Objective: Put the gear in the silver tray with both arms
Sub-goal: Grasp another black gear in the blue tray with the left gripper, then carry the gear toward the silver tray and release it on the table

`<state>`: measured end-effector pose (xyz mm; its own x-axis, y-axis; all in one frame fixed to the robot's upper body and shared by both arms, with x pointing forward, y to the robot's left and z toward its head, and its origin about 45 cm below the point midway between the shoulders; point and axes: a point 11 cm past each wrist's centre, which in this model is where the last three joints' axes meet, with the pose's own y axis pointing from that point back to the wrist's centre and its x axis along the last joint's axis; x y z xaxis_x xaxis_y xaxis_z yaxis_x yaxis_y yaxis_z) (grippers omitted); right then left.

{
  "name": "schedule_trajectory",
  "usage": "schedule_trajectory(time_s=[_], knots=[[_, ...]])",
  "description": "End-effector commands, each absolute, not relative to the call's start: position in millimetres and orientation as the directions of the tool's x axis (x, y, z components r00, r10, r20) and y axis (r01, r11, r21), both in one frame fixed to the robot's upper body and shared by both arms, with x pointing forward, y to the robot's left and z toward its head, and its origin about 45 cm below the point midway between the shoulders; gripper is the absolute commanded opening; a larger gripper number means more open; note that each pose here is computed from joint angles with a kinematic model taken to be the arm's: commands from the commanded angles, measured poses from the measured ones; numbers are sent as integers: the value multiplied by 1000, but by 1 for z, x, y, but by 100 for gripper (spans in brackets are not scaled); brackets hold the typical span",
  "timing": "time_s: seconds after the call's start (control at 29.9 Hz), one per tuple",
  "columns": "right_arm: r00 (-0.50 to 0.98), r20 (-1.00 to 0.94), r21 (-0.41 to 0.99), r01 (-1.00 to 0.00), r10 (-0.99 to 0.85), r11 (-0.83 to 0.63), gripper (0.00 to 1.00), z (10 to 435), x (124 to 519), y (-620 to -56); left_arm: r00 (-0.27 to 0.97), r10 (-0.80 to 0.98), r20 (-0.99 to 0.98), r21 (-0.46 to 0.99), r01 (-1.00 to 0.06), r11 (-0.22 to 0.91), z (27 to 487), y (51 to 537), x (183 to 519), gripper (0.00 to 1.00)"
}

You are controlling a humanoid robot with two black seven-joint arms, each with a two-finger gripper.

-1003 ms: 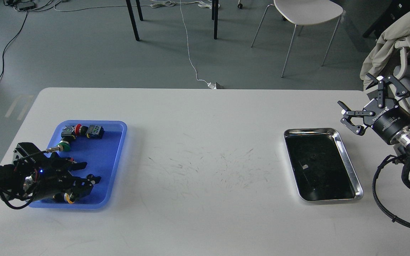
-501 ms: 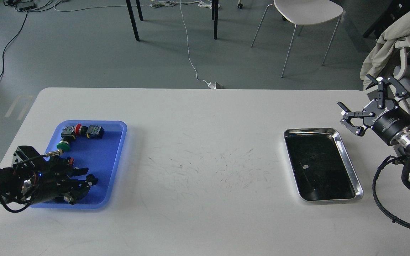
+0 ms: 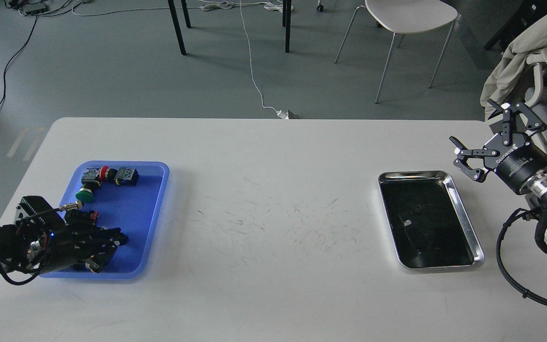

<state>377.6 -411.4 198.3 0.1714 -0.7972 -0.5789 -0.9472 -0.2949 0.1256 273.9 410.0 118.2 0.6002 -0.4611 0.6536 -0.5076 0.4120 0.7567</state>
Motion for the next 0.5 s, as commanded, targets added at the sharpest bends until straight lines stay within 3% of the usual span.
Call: schedule_trajectory(time_s=[0.0, 0.23, 0.47], knots=[[176, -580, 118, -948, -795, -296, 99, 201, 379, -411, 562, -460, 688, 726, -529, 439, 134, 403, 288, 8], [176, -578, 114, -950, -797, -292, 99, 203, 380, -413, 434, -447, 782, 622, -587, 518, 202, 377, 329, 9], [137, -542, 133, -960, -829, -245, 99, 207, 377, -437, 374, -428, 823, 568, -519, 638, 234, 292, 345, 9]])
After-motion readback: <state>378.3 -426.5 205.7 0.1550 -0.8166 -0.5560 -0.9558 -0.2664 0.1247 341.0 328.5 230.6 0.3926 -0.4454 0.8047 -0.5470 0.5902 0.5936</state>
